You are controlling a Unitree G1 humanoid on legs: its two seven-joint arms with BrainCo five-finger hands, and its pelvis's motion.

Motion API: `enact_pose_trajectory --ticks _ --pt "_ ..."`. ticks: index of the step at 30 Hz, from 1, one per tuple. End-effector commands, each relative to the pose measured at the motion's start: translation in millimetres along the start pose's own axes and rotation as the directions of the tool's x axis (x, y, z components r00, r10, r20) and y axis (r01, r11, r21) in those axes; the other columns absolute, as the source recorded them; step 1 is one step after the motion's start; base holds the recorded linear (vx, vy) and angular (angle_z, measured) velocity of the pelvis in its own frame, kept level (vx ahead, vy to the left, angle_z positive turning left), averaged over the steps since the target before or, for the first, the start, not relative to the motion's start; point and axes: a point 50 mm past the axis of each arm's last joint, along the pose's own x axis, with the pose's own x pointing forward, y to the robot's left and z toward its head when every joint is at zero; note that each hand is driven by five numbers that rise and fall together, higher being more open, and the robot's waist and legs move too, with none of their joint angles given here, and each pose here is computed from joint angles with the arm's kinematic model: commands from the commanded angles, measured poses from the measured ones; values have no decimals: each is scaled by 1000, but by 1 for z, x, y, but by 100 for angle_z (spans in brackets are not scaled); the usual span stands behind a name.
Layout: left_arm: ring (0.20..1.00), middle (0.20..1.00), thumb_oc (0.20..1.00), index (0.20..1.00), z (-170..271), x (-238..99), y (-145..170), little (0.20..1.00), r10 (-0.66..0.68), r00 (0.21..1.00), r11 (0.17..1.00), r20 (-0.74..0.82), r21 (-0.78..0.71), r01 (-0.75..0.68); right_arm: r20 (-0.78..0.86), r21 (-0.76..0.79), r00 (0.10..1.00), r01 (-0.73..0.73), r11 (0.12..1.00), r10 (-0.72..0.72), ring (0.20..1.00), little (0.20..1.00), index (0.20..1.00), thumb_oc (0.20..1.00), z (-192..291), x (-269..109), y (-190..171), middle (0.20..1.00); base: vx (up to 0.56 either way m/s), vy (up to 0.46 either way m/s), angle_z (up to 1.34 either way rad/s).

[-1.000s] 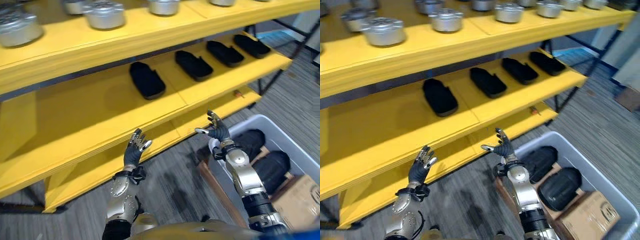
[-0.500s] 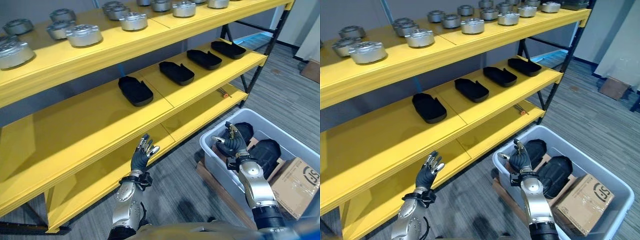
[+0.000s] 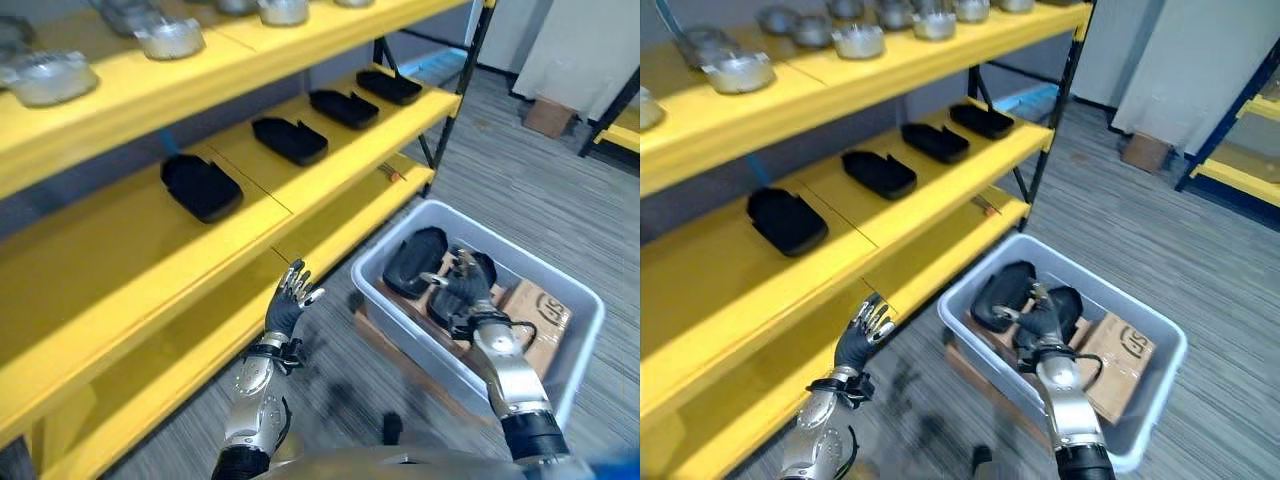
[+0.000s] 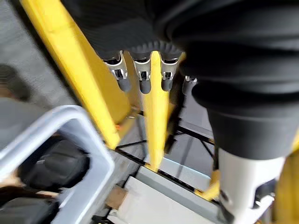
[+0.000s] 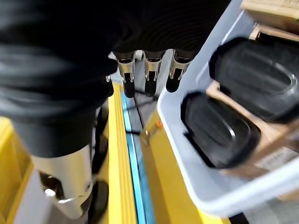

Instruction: Move parts from the plastic box to the shelf.

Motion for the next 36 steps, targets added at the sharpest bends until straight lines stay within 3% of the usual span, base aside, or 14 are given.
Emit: enact_pose_trajectory --ticks 1,9,26,32,36 --pt "1000 1000 1000 1000 32 11 -8 1000 -48 988 998 144 43 42 126 34 987 98 995 -102 1000 1000 1000 1000 26 4 -21 1000 113 -5 -12" --pt "1000 1000 1000 1000 36 10 -3 1000 -38 985 999 166 43 31 101 53 991 83 995 -88 1000 1000 1000 1000 16 0 -18 1000 129 79 -77" --pt "1000 1000 1000 1000 32 9 -4 1000 -68 989 996 131 64 60 76 59 995 54 997 -59 1000 1000 1000 1000 8 -5 -15 1000 145 159 -15" --pt "1000 1000 1000 1000 31 11 -4 1000 -82 992 992 100 103 72 140 49 990 -26 998 19 1000 1000 1000 1000 24 -2 -2 1000 84 326 -23" --pt "1000 1000 1000 1000 22 -1 3 1000 -19 995 998 93 68 13 126 30 987 -103 994 99 1000 1000 1000 1000 26 5 17 1000 131 58 -107"
